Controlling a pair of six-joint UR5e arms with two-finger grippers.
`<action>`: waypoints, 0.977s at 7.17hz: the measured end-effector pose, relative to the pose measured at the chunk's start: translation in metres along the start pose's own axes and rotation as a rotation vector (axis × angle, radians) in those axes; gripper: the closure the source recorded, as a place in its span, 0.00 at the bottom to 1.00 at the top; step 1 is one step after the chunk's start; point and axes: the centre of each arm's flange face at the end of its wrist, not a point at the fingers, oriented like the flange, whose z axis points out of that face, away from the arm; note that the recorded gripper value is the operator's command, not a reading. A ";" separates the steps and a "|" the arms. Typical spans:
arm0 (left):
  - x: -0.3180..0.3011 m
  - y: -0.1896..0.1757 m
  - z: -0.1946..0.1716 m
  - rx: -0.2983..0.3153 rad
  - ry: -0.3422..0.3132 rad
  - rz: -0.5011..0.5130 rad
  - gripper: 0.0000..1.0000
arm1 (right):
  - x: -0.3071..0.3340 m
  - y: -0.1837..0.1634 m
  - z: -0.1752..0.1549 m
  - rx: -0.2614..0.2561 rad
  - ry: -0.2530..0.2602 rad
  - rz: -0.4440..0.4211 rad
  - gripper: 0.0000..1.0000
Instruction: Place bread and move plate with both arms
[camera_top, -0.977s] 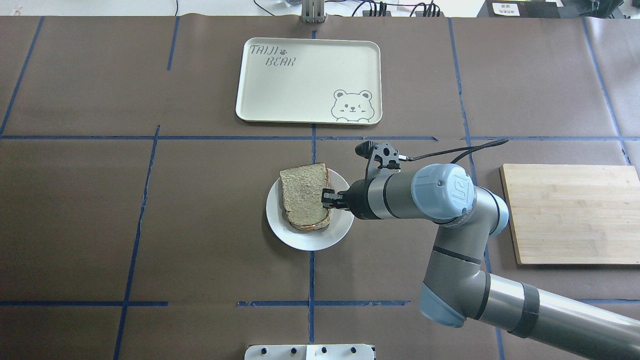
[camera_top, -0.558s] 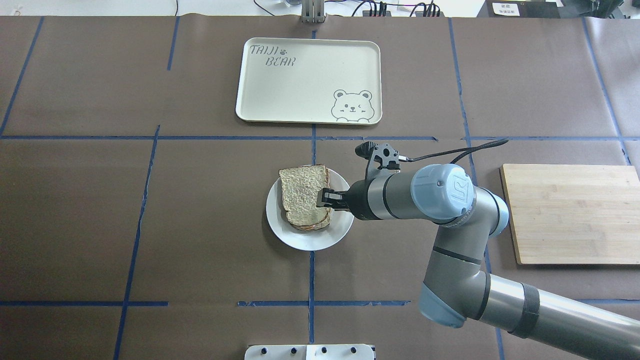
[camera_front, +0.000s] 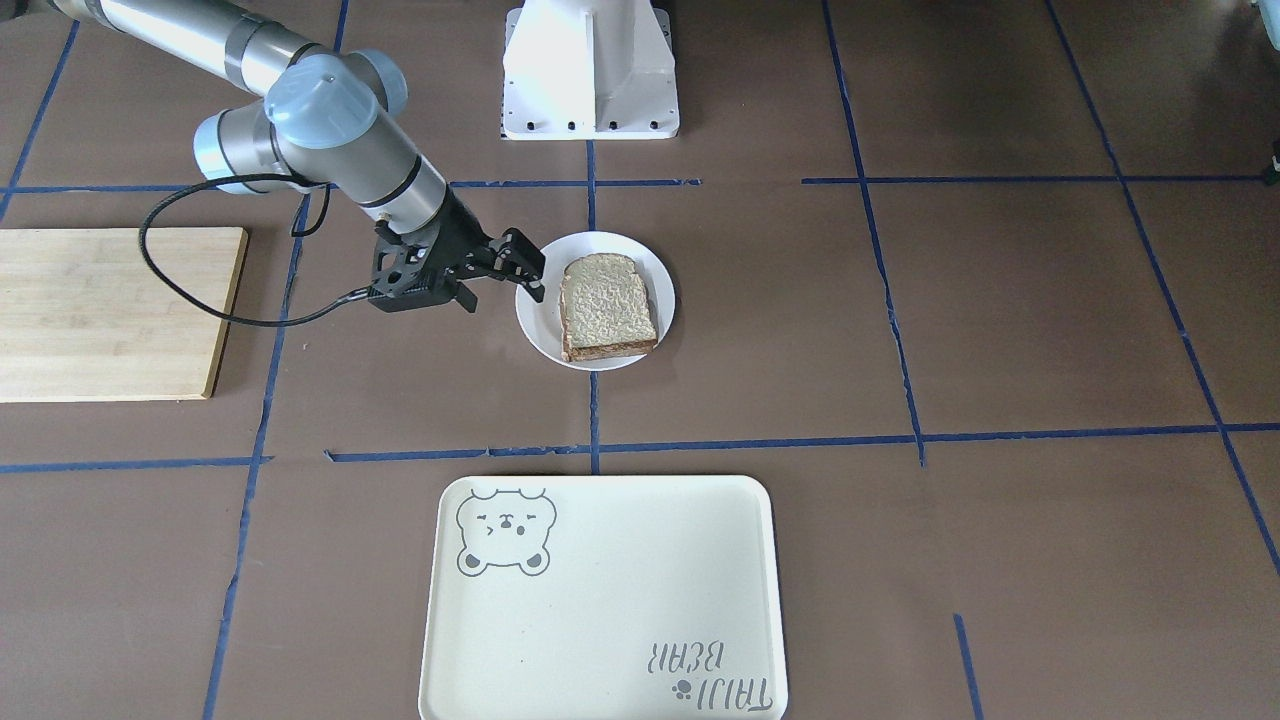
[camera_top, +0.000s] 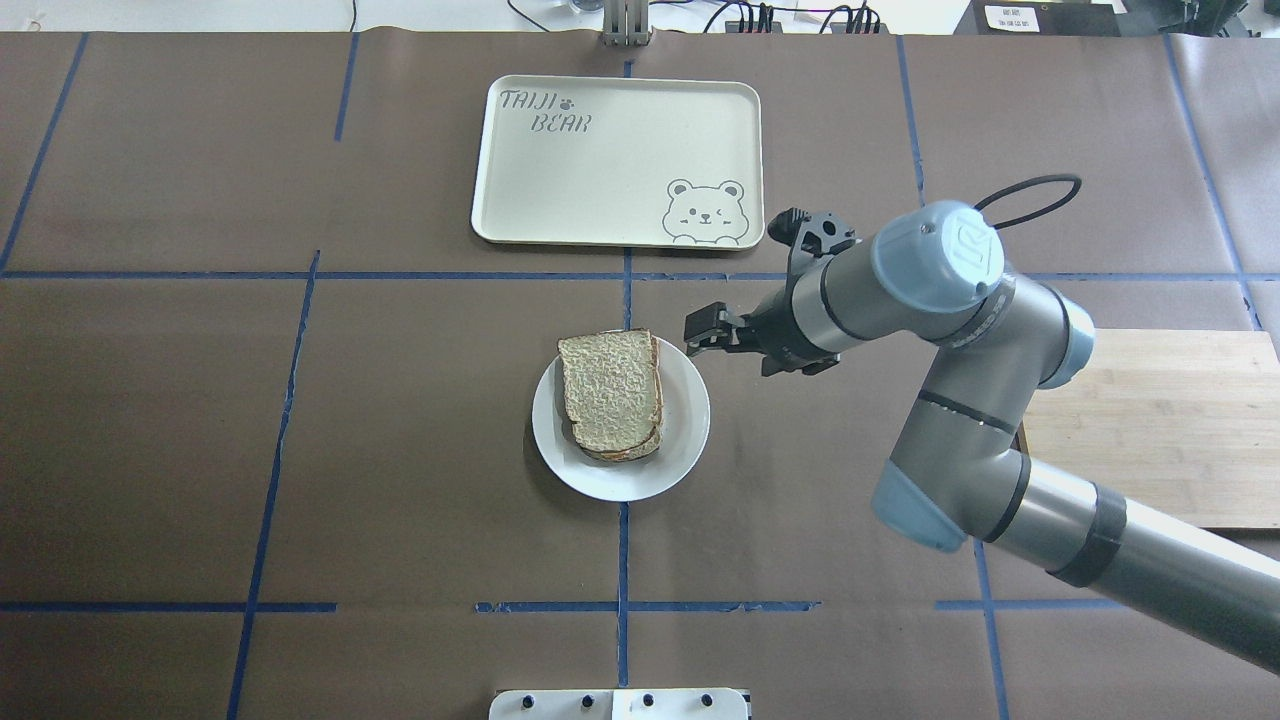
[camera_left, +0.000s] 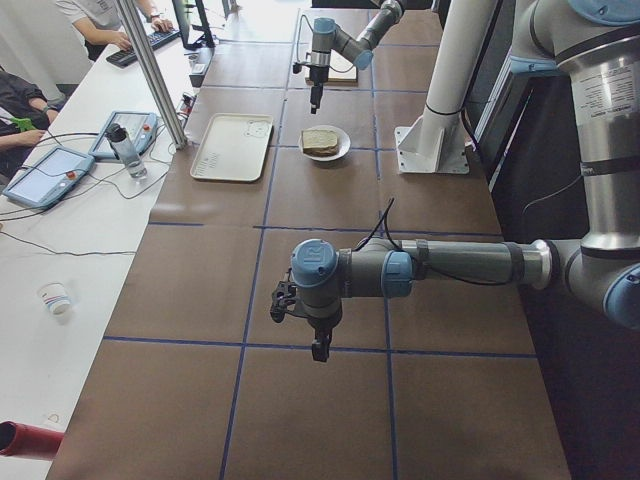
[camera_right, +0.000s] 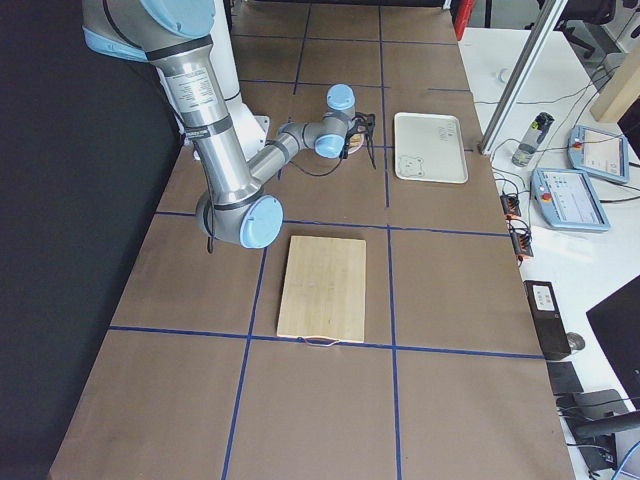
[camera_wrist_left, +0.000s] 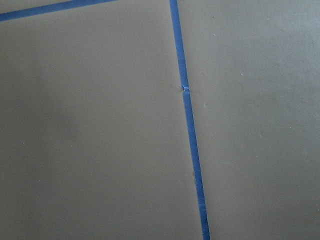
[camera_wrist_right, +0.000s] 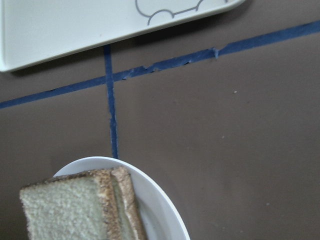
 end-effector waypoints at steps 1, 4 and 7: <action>0.002 -0.005 -0.003 0.007 -0.001 0.005 0.00 | 0.026 -0.032 -0.020 -0.029 0.073 -0.049 0.00; 0.022 -0.050 -0.030 0.077 -0.006 0.070 0.00 | 0.169 -0.121 -0.102 -0.090 0.228 -0.255 0.00; 0.041 -0.106 -0.056 0.142 -0.005 0.127 0.00 | 0.342 -0.155 -0.218 -0.127 0.300 -0.425 0.00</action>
